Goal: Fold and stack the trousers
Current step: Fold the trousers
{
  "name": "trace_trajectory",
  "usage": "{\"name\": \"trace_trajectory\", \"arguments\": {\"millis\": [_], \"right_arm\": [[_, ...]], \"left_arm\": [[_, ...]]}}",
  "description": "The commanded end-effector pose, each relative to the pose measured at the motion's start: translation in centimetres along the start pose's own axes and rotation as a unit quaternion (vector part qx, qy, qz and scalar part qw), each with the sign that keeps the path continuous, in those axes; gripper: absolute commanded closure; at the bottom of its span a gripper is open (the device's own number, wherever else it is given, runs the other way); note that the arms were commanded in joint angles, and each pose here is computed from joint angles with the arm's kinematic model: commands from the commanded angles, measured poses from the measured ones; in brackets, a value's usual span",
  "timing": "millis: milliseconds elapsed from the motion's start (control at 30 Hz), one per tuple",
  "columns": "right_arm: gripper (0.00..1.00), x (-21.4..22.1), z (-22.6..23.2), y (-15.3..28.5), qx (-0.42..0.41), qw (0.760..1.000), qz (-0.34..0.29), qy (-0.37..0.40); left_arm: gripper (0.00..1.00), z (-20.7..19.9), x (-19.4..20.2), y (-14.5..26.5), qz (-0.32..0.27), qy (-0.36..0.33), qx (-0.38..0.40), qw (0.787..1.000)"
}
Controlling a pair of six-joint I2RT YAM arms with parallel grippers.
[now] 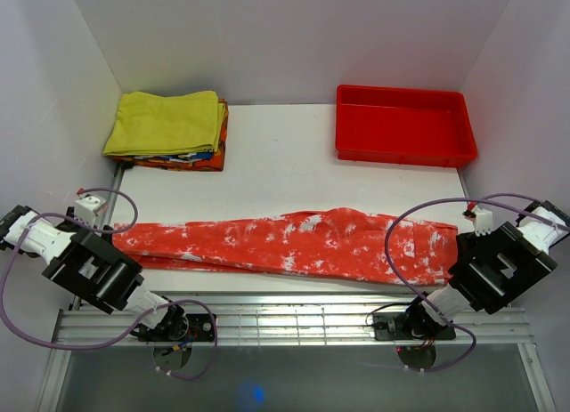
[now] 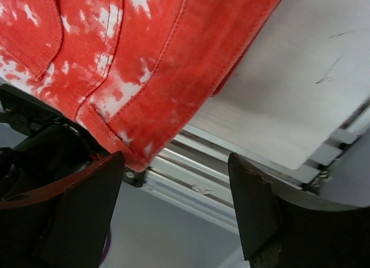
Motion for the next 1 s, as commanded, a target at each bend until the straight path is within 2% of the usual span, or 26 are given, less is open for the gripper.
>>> {"name": "trace_trajectory", "arguments": {"millis": [0, 200, 367, 467, 500, 533, 567, 600, 633, 767, 967], "right_arm": [[0.2, 1.9, 1.7, -0.7, -0.027, 0.994, 0.04, -0.095], [0.17, 2.2, 3.3, -2.1, -0.075, 0.983, 0.046, -0.164], [0.22, 3.0, 3.6, -3.6, -0.104, 0.972, 0.076, -0.195], [0.37, 2.6, 4.1, -3.9, -0.132, 0.966, 0.075, -0.209], [0.52, 2.5, 4.1, -3.9, -0.135, 0.965, 0.074, -0.212], [0.61, 2.4, 4.0, -3.9, -0.134, 0.965, 0.074, -0.214], [0.69, 2.3, 3.8, -3.8, -0.132, 0.966, 0.071, -0.212], [0.84, 2.0, 3.5, -3.6, -0.126, 0.968, 0.067, -0.209], [0.91, 1.8, 3.3, -3.4, -0.123, 0.968, 0.063, -0.207], [0.92, 0.9, 2.6, -2.6, -0.106, 0.973, 0.045, -0.2], [0.92, 0.2, 2.2, -2.1, -0.098, 0.975, 0.029, -0.195]], "left_arm": [[0.02, 1.4, -2.0, 1.2, -0.028, -0.052, -0.045, 0.997], [0.02, 1.5, -3.1, 1.4, -0.043, -0.08, -0.099, 0.991], [0.02, 1.1, -2.9, 1.1, -0.039, -0.092, -0.108, 0.989], [0.02, 0.8, -2.3, 0.7, -0.03, -0.101, -0.086, 0.991], [0.02, 0.5, -1.4, 0.4, -0.015, -0.103, -0.059, 0.993], [0.02, 0.4, -0.9, 0.3, -0.008, -0.141, -0.038, 0.989], [0.04, 0.0, -1.0, 0.8, -0.006, -0.146, -0.012, 0.989], [0.05, 0.0, -0.1, 0.6, 0.0, -0.151, 0.019, 0.988], [0.06, 0.3, 0.2, 0.6, 0.005, -0.154, 0.023, 0.988], [0.06, 0.6, 1.6, 0.3, 0.029, -0.23, 0.054, 0.971], [0.06, -0.2, 3.0, -1.4, 0.036, -0.223, 0.1, 0.969]]}}
Point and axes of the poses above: each gripper's point midway between its finger pads, its own y axis back along the fingers, its own z axis along the line the jaws close on, x = y × z, the point moved 3 cm from there along y, back along the fingers, and after that the axes turned 14 degrees about -y, right-handed, at the moved point
